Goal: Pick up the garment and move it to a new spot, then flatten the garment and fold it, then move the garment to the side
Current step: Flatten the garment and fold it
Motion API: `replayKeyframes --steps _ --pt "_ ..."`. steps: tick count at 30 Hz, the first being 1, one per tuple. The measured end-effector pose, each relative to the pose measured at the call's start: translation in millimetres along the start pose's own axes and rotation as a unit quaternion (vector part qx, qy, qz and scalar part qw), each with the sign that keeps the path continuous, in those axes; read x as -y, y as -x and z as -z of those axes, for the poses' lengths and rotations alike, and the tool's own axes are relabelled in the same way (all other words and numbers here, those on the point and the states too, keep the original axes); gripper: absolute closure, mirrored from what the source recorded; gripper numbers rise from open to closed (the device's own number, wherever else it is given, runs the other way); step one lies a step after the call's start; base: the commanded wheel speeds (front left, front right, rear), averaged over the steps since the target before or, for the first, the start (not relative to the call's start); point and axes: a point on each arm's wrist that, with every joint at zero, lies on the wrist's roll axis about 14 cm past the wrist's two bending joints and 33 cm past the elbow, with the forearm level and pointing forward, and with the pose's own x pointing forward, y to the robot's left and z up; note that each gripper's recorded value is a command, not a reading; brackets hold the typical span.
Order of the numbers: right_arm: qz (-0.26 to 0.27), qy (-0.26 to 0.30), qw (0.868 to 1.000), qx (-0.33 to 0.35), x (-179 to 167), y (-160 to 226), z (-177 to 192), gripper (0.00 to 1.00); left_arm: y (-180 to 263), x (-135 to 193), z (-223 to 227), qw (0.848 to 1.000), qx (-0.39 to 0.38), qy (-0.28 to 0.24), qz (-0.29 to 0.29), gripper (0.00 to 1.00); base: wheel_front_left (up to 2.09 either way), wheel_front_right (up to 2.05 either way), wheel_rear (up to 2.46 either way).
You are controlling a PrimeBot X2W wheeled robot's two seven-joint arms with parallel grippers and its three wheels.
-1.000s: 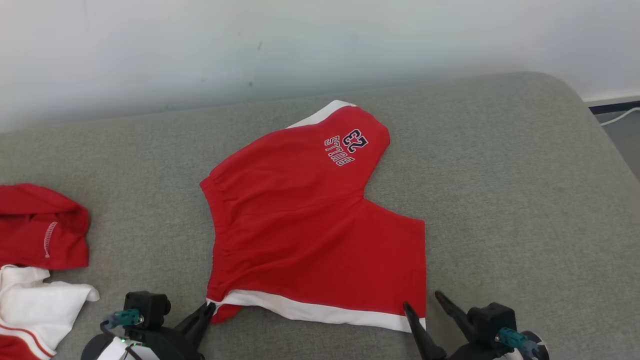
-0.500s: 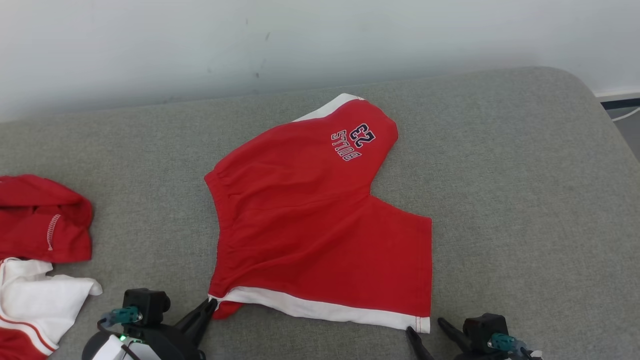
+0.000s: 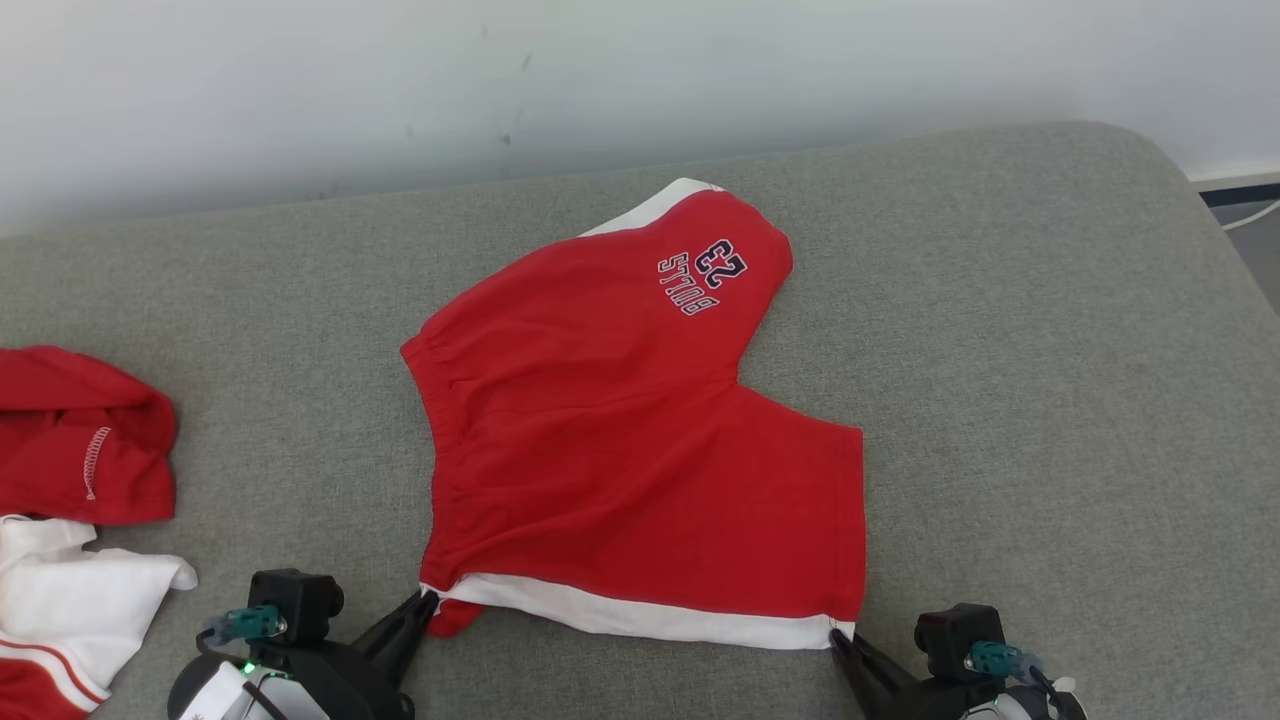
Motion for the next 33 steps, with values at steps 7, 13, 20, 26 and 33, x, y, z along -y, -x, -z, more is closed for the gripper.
replayKeyframes --steps 7,13,20,26,33 --pt "0.001 0.002 1.000 -0.004 5.4 3.1 -0.4 1.00 2.0 -4.3 -3.5 1.000 0.012 0.023 -0.004 1.00 0.00 0.00 0.00" --pt "0.012 0.002 1.000 -0.019 21.1 18.1 9.6 1.00 12.0 2.6 0.9 0.999 0.020 0.042 0.007 1.00 0.00 0.00 0.00" --pt "0.028 -0.003 0.999 -0.034 39.2 39.4 17.7 1.00 33.6 24.7 17.1 0.997 0.015 0.068 0.038 1.00 0.00 0.00 0.00" --pt "0.039 -0.013 0.997 -0.063 50.2 61.1 30.8 1.00 52.7 33.2 27.2 0.994 0.013 0.098 0.049 1.00 0.00 0.00 0.00" --pt "0.049 -0.016 0.995 -0.080 57.0 78.0 31.8 1.00 71.3 46.6 40.6 0.990 -0.009 0.125 0.070 1.00 0.00 0.00 0.00"
